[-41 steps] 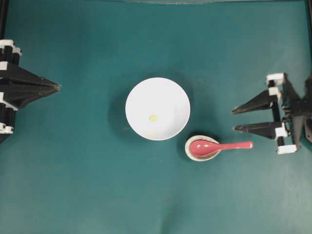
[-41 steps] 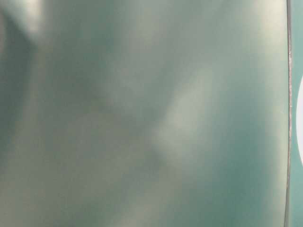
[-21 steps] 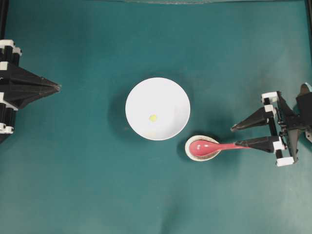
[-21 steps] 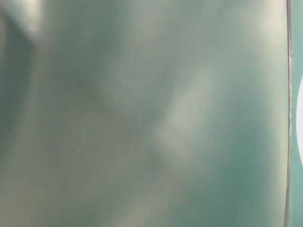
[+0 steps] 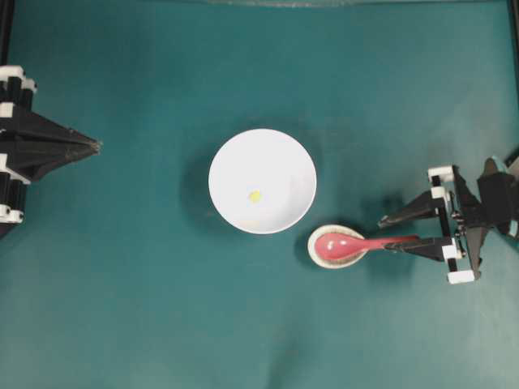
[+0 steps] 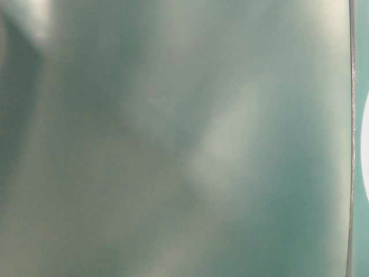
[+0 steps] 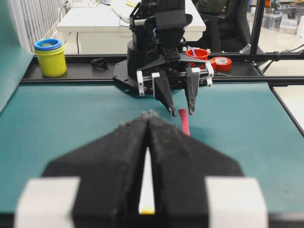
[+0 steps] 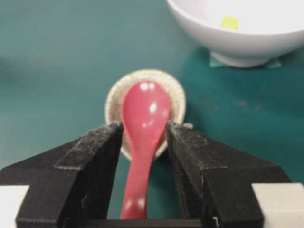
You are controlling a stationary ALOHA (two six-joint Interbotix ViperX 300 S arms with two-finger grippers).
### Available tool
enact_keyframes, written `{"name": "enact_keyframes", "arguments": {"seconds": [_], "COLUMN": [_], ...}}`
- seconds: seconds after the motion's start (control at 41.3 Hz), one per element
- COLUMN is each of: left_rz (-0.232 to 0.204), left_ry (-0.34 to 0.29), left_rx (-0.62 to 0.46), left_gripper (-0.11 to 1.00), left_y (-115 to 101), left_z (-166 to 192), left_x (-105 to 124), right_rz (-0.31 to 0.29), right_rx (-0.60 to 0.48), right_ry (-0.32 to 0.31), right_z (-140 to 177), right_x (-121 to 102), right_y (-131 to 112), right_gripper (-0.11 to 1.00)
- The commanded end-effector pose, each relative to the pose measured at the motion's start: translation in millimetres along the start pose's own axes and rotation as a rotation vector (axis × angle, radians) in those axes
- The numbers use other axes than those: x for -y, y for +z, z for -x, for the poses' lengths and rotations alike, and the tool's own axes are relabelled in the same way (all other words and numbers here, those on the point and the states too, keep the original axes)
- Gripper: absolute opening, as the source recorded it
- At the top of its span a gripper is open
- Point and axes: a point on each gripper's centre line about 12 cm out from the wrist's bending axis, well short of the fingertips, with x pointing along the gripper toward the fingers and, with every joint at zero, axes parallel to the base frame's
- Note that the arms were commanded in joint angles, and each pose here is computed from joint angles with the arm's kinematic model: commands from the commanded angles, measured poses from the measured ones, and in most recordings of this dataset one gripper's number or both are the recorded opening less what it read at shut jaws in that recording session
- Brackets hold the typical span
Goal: Scoop the yellow hexagonal prism block from the bowl with a spoon using the right arm.
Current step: 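Lower the open right gripper around the red spoon handle, then close the right gripper on the red spoon handle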
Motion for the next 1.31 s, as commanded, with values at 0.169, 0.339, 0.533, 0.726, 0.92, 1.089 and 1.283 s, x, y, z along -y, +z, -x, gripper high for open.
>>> {"name": "enact_keyframes", "arguments": {"seconds": [0.169,0.339,0.533,0.726,0.92,1.089,1.283], "left_rz": [-0.003,-0.003,-0.003,-0.003,-0.003,-0.003,-0.003], "left_ry": [0.001,0.001,0.001,0.001,0.001,0.000,0.001], "left_rx": [0.015,0.015,0.014,0.011,0.008,0.006,0.008], "left_gripper": [-0.01,-0.01,-0.01,-0.01,-0.01,-0.01,-0.01], "left_y": [6.6,6.6,6.0,4.7,3.5,3.2,3.5], "left_z": [-3.2,-3.2,-3.1,-2.8,-2.6,-2.8,-2.6], "left_x": [-0.5,-0.5,-0.4,-0.4,-0.4,0.0,-0.4], "right_rz": [0.007,0.016,0.020,0.026,0.045,0.065,0.073], "right_rx": [-0.009,-0.021,-0.043,-0.059,-0.089,-0.091,-0.088], "right_ry": [-0.004,-0.015,-0.038,-0.055,-0.056,-0.053,-0.053], "right_z": [-9.1,-9.8,-11.0,-10.5,-11.5,-14.0,-14.8], "right_x": [-7.8,-7.7,-4.8,-2.5,-2.8,-3.9,-4.3], "right_y": [-8.7,-15.2,-20.7,-23.7,-26.9,-26.3,-25.8], "right_gripper": [0.50,0.50,0.50,0.50,0.50,0.50,0.50]}}
